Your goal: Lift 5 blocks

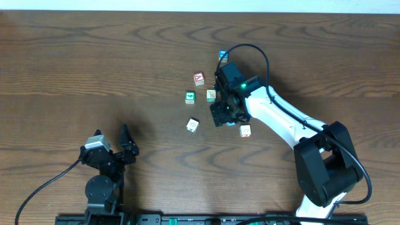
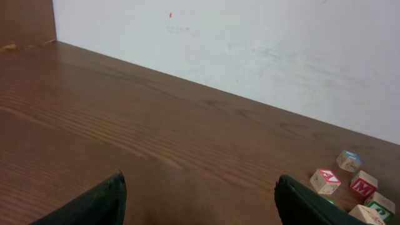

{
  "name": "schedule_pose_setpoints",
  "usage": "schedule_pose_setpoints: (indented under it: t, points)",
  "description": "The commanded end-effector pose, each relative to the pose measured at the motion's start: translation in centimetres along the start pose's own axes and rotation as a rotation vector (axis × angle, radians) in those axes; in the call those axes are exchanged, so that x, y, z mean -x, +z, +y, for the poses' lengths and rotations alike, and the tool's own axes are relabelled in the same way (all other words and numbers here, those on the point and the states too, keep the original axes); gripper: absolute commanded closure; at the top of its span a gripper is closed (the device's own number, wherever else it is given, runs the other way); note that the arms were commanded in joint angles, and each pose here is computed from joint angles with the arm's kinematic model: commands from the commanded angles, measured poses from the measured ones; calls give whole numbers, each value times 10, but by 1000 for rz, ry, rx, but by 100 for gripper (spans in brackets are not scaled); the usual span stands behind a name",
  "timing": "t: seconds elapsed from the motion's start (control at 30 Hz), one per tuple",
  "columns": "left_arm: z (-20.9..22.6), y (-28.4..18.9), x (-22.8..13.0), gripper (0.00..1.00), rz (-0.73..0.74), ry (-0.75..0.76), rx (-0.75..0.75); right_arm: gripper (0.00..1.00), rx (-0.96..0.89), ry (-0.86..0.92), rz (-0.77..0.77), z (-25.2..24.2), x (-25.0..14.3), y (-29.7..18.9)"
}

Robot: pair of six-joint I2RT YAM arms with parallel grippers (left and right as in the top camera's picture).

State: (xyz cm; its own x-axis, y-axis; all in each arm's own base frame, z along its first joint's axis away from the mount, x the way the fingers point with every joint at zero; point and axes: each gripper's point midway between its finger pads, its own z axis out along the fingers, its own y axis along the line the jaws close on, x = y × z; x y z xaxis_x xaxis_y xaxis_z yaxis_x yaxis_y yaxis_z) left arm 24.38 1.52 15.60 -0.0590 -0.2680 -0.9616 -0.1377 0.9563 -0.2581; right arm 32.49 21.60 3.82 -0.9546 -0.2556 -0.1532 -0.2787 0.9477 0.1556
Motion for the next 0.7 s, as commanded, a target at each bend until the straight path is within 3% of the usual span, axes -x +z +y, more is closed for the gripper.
schedule_pose_setpoints:
  t: [0.0, 0.33, 0.37, 0.57, 0.67]
  points:
    - [7, 1, -17, 24, 49, 8, 26, 34, -36, 19, -27, -2, 7, -3]
    - [7, 1, -17, 23, 49, 8, 26, 30, -97, 2, -65, -12, 15, -3]
    - [7, 1, -17, 23, 49, 8, 26, 33, -95, -3, -75, -12, 17, -3]
    - [7, 1, -17, 23, 49, 8, 26, 76, -75, -6, -142, -7, 34, -5]
    - [7, 1, -17, 24, 49, 8, 26, 86, -78, -6, -164, -7, 39, -6]
